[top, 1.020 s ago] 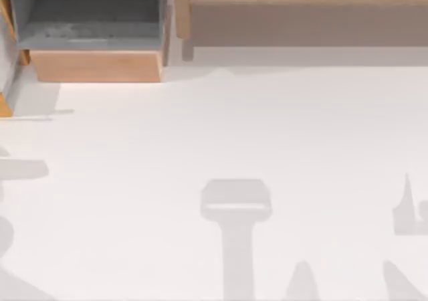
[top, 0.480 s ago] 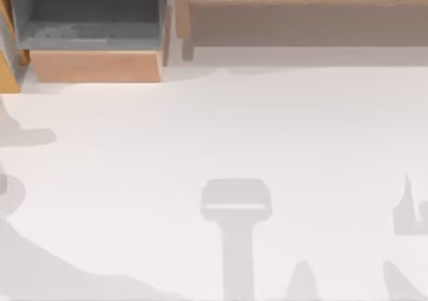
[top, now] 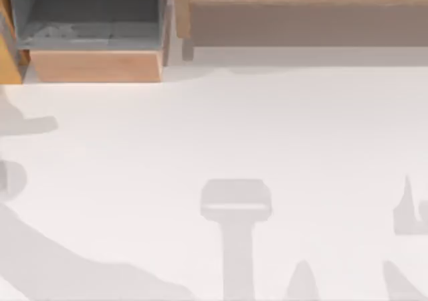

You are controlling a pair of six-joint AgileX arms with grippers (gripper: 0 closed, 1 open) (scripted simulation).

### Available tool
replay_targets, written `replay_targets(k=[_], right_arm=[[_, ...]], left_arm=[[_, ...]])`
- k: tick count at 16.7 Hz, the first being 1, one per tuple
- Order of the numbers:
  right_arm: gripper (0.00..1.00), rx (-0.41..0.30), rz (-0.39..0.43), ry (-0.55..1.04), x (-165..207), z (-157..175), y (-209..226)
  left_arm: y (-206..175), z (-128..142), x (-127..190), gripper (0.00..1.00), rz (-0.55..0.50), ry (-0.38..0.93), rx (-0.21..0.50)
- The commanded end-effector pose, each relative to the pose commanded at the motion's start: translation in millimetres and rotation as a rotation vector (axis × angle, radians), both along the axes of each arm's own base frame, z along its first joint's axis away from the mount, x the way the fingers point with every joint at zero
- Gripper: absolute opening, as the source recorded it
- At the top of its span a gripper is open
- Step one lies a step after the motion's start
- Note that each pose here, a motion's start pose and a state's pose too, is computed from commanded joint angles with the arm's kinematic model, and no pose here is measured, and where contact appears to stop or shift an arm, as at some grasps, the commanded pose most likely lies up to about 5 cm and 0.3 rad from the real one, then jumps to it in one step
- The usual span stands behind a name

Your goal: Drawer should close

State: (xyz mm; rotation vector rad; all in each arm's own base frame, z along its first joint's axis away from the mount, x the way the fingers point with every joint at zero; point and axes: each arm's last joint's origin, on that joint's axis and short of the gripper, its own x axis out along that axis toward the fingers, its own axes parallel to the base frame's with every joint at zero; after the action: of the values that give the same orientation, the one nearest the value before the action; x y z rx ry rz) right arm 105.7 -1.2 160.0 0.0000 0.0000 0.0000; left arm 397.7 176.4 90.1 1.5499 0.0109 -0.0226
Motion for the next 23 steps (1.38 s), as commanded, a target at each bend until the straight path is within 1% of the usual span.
replay_targets(k=[5,7,10,23], right_arm=[[1.0,0.0,0.0,0.0,0.0,0.0,0.0],[1.0,0.0,0.0,0.0,0.0,0.0,0.0],[1.0,0.0,0.0,0.0,0.0,0.0,0.0],[1.0,0.0,0.0,0.0,0.0,0.0,0.0]], left_arm=[[-2.2,-0.7,35.9,0.0,-0.002,0.004,-0.003],[-2.7,-0.6,41.5,0.0,-0.002,0.004,-0.003],[-2.7,-0.6,41.6,0.0,-0.002,0.004,-0.003],[-2.7,-0.6,41.6,0.98,-0.002,0.004,-0.003]])
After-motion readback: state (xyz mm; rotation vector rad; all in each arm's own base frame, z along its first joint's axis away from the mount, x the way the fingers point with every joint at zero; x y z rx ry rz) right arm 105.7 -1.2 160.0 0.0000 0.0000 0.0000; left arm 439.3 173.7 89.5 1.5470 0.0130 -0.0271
